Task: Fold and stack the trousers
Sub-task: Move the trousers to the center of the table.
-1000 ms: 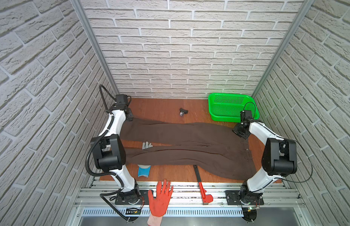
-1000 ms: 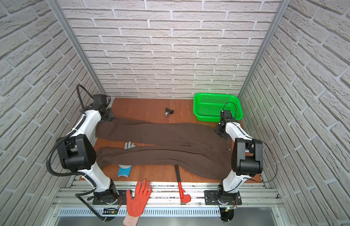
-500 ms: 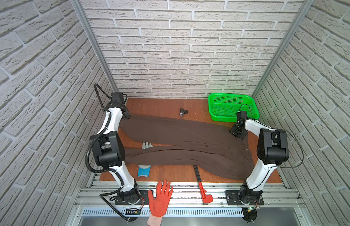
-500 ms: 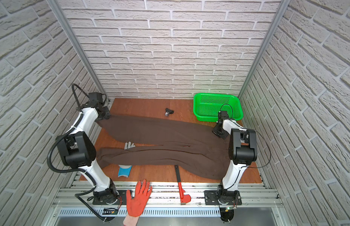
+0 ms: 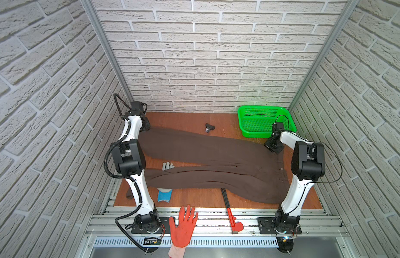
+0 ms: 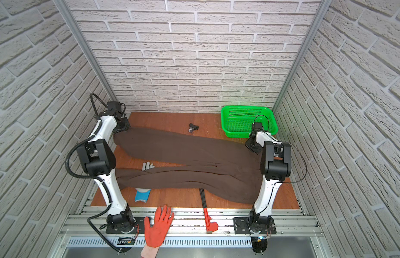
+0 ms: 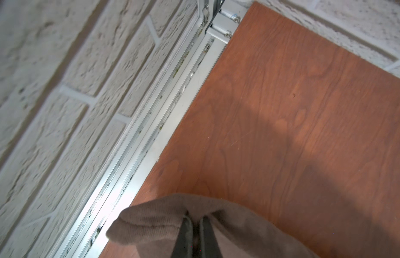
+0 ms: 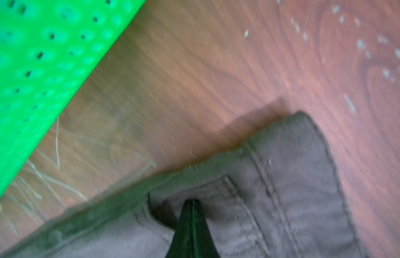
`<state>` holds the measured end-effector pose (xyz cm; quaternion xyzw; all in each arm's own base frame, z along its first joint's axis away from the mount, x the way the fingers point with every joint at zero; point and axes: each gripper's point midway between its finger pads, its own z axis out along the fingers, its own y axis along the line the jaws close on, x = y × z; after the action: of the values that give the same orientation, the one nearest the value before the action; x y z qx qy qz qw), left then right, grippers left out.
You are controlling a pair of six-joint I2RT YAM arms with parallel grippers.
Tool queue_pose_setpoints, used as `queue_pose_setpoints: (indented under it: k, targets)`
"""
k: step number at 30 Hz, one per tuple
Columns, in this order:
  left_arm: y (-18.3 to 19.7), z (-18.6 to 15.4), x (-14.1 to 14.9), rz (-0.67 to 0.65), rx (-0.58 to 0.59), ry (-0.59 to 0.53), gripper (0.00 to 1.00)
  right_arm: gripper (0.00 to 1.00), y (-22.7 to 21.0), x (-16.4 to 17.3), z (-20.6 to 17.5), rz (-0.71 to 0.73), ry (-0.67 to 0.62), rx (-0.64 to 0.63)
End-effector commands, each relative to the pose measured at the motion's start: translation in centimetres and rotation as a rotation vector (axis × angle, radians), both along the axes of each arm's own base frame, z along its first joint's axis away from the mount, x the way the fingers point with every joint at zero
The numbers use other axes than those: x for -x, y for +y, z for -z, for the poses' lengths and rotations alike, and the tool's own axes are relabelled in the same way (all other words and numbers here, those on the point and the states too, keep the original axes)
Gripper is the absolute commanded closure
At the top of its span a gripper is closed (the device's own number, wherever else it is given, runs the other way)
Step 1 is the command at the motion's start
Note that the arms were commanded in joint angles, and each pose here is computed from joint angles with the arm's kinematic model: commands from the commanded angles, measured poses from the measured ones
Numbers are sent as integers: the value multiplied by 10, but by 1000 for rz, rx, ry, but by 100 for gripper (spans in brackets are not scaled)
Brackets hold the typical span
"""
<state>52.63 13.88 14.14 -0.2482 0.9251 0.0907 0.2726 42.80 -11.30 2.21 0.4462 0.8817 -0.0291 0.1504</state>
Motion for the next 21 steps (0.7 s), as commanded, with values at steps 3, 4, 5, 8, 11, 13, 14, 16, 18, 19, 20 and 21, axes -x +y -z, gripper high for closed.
queue_pose_setpoints:
  k: [3,4,5,8,11,13,14,16,18,19,20,21]
  targets:
    - [-5,11,-22,38,10,27,100,94,-6,-21,17,40,-24,-32]
    - [-4,14,-26,38,11,32,100,95,-7,-25,16,44,-39,-36]
    - [-4,19,-29,42,13,45,100,94,-8,-30,15,50,-54,-37]
    - [-1,27,-40,47,16,61,100,94,-9,-43,13,57,-103,-48]
    - [0,32,-50,50,20,61,100,94,-10,-55,11,64,-139,-52]
    - [1,38,-54,47,29,68,100,95,-10,-63,12,67,-161,-63]
    - [1,42,-55,49,33,71,100,94,-10,-67,11,69,-171,-64]
    - [1,48,-57,50,37,78,100,95,-12,-73,9,75,-184,-62]
    - [2,54,-59,49,39,79,100,95,-14,-77,6,79,-191,-57]
    - [4,56,-60,46,42,77,100,95,-15,-78,5,81,-193,-52]
    - [5,57,-61,43,45,74,100,95,-16,-78,3,81,-196,-49]
    - [6,57,-61,39,47,70,100,94,-16,-78,1,82,-199,-49]
